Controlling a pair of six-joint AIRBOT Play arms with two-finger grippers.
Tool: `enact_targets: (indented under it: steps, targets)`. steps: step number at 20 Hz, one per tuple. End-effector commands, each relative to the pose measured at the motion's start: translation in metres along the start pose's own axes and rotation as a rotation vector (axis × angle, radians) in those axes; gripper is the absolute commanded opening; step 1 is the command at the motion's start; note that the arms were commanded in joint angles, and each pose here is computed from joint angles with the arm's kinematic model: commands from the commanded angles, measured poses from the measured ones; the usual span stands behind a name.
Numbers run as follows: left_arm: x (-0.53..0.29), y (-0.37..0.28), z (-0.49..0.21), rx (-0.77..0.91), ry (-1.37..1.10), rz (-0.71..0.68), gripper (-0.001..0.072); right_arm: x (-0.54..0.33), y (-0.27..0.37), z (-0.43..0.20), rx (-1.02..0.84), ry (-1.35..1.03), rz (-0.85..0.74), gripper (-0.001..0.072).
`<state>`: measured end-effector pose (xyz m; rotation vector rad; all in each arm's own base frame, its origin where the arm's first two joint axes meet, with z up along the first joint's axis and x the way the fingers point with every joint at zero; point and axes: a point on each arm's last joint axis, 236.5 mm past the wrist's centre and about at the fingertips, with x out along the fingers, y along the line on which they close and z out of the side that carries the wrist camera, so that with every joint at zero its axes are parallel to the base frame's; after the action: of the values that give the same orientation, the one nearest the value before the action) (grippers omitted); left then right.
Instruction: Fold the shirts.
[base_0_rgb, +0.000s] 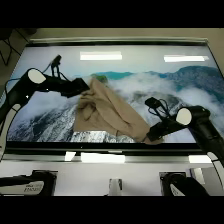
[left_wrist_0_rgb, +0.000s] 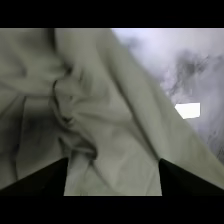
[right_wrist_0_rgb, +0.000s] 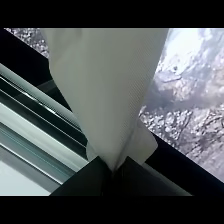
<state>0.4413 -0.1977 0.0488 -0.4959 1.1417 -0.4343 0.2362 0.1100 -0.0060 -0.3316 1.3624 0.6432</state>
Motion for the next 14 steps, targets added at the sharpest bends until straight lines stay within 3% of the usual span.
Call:
enact_targets:
  steps: [1,6,9,14]
  targets:
    - [-0.01,0.042,-0.072,-0.057,0.324,0.087,0.0658,0.011,0.006,-0.009,0.003,0.032,0.032,0.0028]
    - [0.001,0.03,-0.169,-0.165,0.351,0.047,0.0655,0.011,0.003,-0.003,0.004,0.005,0.02,0.0028]
    - [0.045,0.015,-0.227,-0.295,0.347,-0.022,0.0595,0.011,0.004,-0.004,0.004,0.01,0.024,0.0028]
    - [0.098,-0.023,-0.243,-0.387,0.264,-0.113,0.0594,0.011,0.014,-0.008,0.013,0.026,0.066,0.0029]
